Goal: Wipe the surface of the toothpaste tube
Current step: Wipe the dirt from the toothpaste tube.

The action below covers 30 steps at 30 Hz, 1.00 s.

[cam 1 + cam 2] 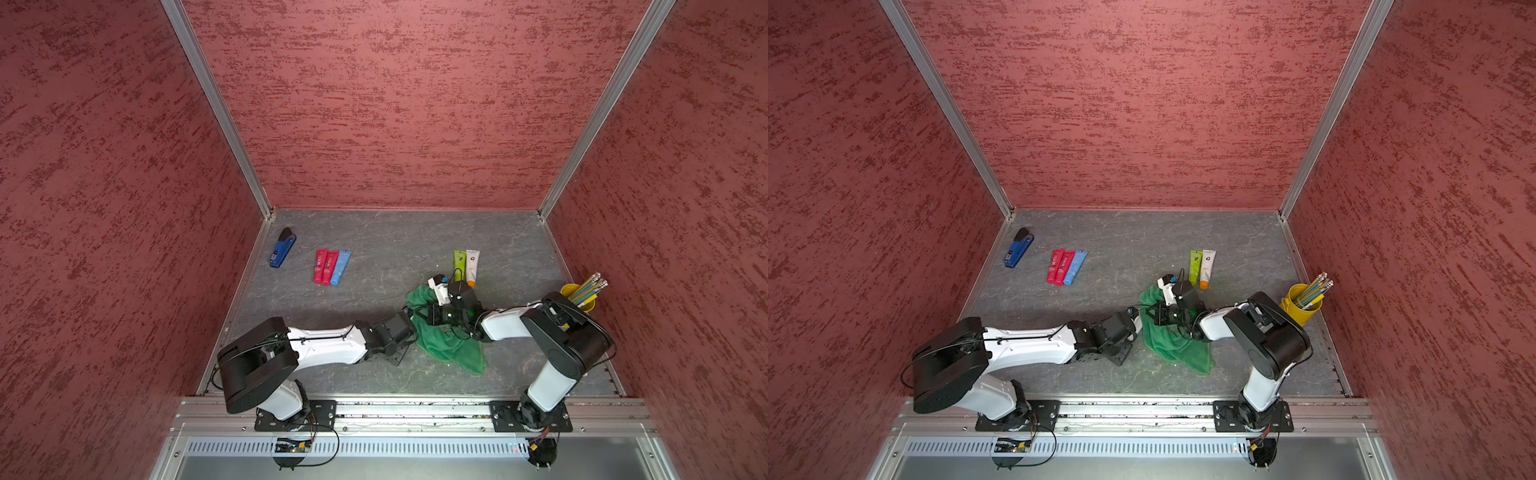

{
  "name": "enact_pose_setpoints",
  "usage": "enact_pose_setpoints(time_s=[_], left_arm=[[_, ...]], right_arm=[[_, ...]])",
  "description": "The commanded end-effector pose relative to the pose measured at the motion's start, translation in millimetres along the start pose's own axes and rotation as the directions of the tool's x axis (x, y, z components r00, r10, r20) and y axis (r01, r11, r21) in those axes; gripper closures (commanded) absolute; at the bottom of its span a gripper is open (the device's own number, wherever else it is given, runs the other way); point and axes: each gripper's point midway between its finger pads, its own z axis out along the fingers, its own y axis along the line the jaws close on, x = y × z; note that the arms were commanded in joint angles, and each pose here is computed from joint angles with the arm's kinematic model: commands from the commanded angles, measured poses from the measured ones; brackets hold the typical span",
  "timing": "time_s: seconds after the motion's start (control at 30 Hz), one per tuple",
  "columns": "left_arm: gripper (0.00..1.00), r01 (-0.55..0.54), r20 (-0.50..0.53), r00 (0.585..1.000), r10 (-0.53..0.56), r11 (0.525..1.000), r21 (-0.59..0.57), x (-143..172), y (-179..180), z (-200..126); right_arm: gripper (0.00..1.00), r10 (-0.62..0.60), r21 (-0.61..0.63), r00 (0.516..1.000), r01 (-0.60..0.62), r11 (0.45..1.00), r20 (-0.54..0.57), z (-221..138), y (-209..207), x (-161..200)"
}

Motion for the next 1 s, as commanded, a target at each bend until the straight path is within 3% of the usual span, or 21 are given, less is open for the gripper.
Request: enact_pose_setpoints(time_s=[0.0,0.07,0.17,0.33,0.57,0.73,0.97], left_arm=[[0.92,-0.019,0.041,0.999,0.017,0.999,0.051,-14.3,-14.7,-1.6],[0.92,-0.018,0.045,0.999,0.015,0.998,0.052,-15.1,-14.8,-2.7],[0.92,-0.017,0.047,0.999,0.015,0.999,0.051,-14.5,-14.1,-3.5],[0.93,-0.014,0.052,0.999,0.012,0.999,0.048,-14.9,-13.2,-4.6],[0.94,0.001,0.068,0.998,-0.005,0.998,0.060,-12.8,-10.9,-10.3],[0.94,0.052,0.062,0.997,-0.056,0.997,0.056,-12.7,0.3,-9.7],[0.94,0.138,0.072,0.988,-0.138,0.990,0.013,-28.8,29.8,-13.2]], right_arm=[[1.00,-0.019,-0.073,0.988,0.008,0.997,-0.150,11.8,19.9,45.6],[1.00,-0.022,-0.130,0.981,-0.003,0.991,-0.191,11.9,34.0,62.0],[1.00,-0.014,-0.115,0.982,-0.008,0.993,-0.188,3.7,32.5,68.8],[1.00,0.036,0.086,0.990,-0.024,0.996,-0.133,0.9,-14.0,53.6],[1.00,0.101,0.325,0.992,-0.120,0.938,0.076,-26.7,-82.3,5.0],[1.00,0.095,0.291,0.990,-0.122,0.949,0.106,-46.7,-65.3,-4.3],[1.00,0.064,0.319,0.996,-0.079,0.945,0.057,-92.7,-55.3,32.9]])
